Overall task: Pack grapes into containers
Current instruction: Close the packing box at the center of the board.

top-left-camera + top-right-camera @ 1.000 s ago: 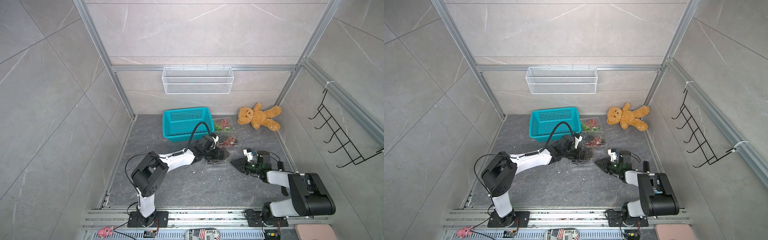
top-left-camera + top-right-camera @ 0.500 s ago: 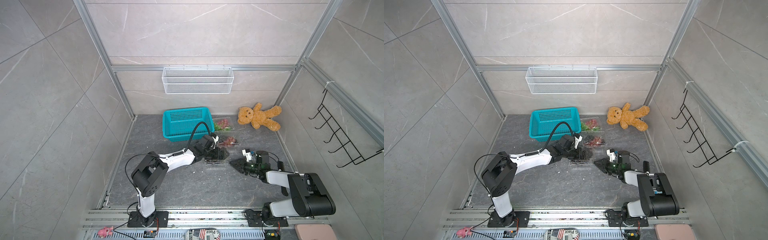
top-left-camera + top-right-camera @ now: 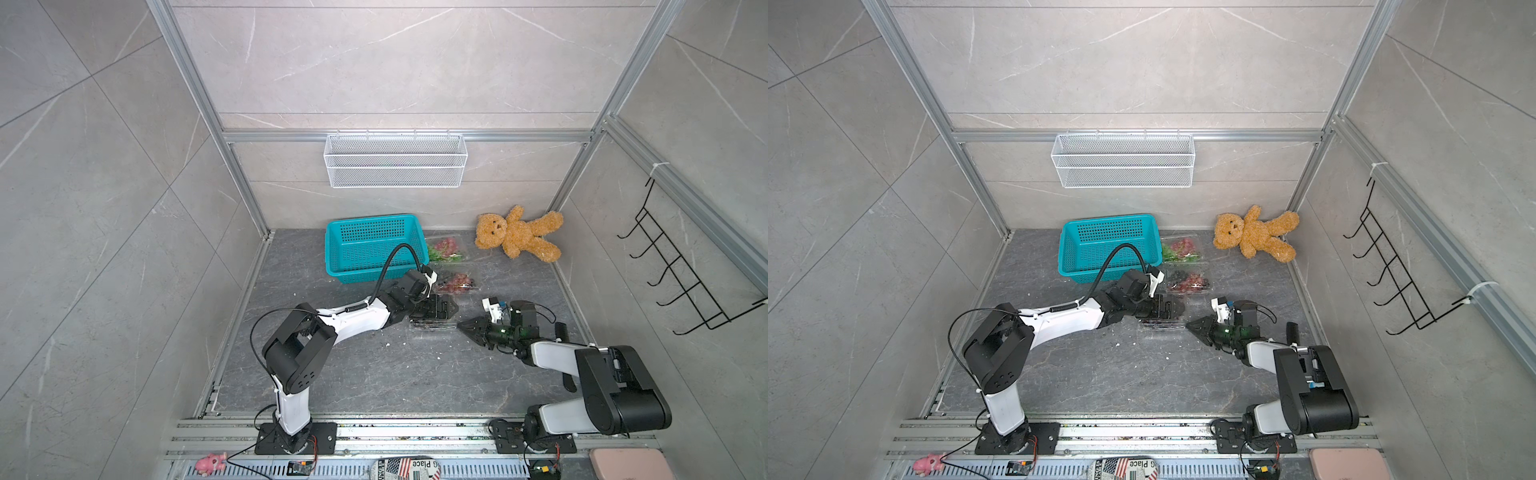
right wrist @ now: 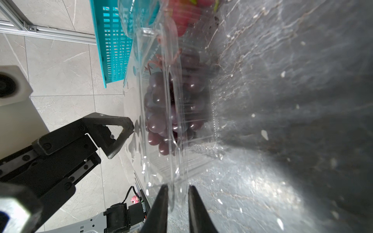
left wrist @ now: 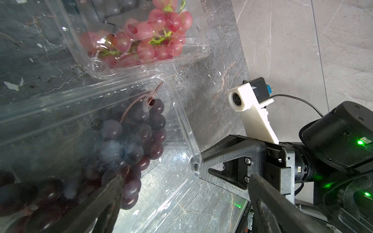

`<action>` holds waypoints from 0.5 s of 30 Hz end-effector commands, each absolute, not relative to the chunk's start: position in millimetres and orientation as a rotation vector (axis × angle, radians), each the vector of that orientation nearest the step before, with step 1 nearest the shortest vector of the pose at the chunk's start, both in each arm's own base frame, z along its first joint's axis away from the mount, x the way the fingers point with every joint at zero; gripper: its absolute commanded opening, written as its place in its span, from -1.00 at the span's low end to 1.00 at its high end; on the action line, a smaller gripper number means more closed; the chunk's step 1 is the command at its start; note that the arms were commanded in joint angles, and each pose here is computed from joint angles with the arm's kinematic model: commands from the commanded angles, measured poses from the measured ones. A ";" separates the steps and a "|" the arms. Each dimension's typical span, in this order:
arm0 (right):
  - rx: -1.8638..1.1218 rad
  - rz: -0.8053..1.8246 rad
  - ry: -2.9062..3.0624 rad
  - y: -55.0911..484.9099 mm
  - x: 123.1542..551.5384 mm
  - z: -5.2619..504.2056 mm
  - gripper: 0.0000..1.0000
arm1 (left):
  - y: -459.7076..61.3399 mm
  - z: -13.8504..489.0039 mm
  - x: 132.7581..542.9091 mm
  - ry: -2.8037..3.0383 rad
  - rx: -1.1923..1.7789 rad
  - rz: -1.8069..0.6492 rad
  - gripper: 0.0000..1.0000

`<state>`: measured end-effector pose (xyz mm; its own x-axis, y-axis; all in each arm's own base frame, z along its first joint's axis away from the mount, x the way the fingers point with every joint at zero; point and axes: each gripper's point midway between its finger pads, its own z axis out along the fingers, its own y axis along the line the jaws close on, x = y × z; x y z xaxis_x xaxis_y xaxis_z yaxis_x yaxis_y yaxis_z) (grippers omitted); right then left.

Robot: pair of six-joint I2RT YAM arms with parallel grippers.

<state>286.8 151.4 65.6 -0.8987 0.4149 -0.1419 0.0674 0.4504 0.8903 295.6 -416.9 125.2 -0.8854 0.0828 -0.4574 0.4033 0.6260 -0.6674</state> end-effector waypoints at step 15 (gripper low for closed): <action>0.428 1.405 2.398 152.0 288.9 54.3 -0.72 | -412.3 136.8 294.3 2.454 0.372 -1.156 0.99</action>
